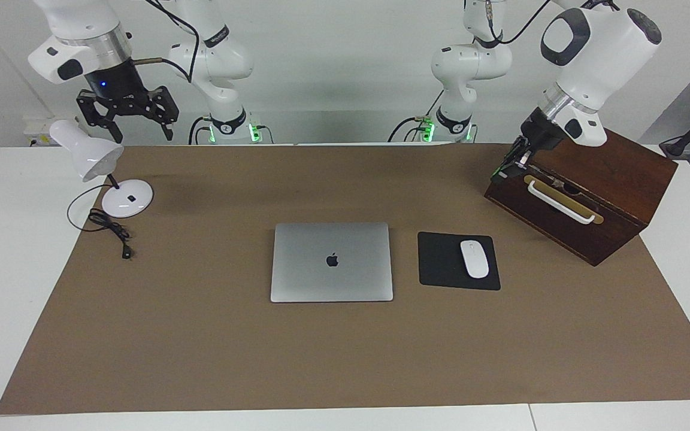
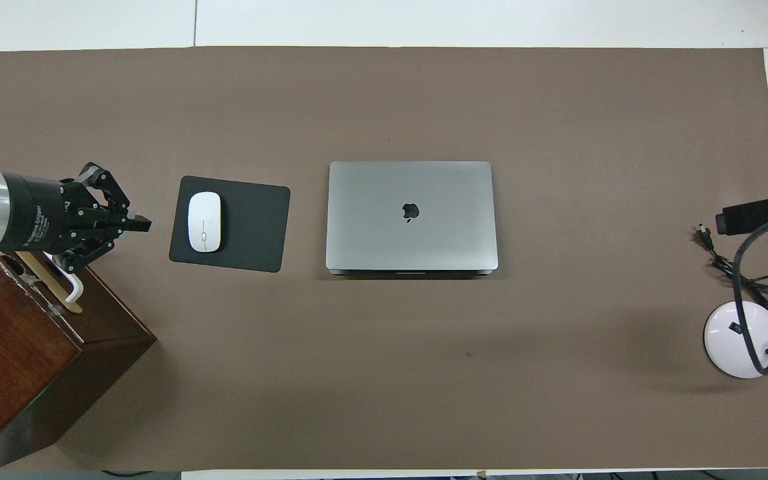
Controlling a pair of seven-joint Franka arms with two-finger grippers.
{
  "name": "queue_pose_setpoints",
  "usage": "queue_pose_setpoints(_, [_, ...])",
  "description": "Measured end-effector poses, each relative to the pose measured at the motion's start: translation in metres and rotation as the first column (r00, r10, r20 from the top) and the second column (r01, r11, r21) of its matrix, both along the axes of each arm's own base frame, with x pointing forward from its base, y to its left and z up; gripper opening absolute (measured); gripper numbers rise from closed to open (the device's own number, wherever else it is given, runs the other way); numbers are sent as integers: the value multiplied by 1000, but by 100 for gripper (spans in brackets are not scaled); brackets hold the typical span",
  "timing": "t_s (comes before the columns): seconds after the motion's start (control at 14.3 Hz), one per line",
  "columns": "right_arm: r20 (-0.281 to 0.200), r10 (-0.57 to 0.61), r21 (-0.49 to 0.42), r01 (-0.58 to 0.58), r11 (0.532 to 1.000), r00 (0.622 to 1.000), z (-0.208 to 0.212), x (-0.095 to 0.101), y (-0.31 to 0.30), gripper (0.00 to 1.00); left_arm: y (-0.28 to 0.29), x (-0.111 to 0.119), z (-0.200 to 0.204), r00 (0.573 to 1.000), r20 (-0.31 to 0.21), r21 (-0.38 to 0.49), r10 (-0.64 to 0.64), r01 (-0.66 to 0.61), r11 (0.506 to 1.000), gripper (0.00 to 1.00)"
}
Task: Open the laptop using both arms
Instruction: 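Move the left gripper toward the laptop while the right gripper reaches its lid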
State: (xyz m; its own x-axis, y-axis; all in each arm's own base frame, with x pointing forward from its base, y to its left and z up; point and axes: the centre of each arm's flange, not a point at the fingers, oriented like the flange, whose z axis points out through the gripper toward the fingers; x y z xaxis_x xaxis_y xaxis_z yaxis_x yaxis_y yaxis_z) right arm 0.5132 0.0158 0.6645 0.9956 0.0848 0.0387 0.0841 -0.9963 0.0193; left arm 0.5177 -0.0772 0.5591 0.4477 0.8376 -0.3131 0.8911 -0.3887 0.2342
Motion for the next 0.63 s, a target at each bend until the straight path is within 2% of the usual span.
queue_pose_setpoints(0.14, [7, 41, 0, -41, 999, 999, 1, 0, 21, 100, -1, -4, -7, 986, -41, -67, 164, -166, 984, 1])
queue_pose_setpoints(0.35, [23, 155, -3, -155, 988, 988, 3, -3, 61, 100, 2, -9, -20, 913, -103, -103, 395, -405, 908, 1])
queue_pose_setpoints(0.49, [40, 267, -9, -267, 964, 963, 4, -5, 83, 100, 3, -20, -33, 871, -150, -109, 468, -485, 868, 1])
queue_pose_setpoints(0.63, [57, 389, -21, -388, 921, 920, 5, -7, 99, 100, -1, -41, -52, 845, -216, -140, 490, -523, 841, 1])
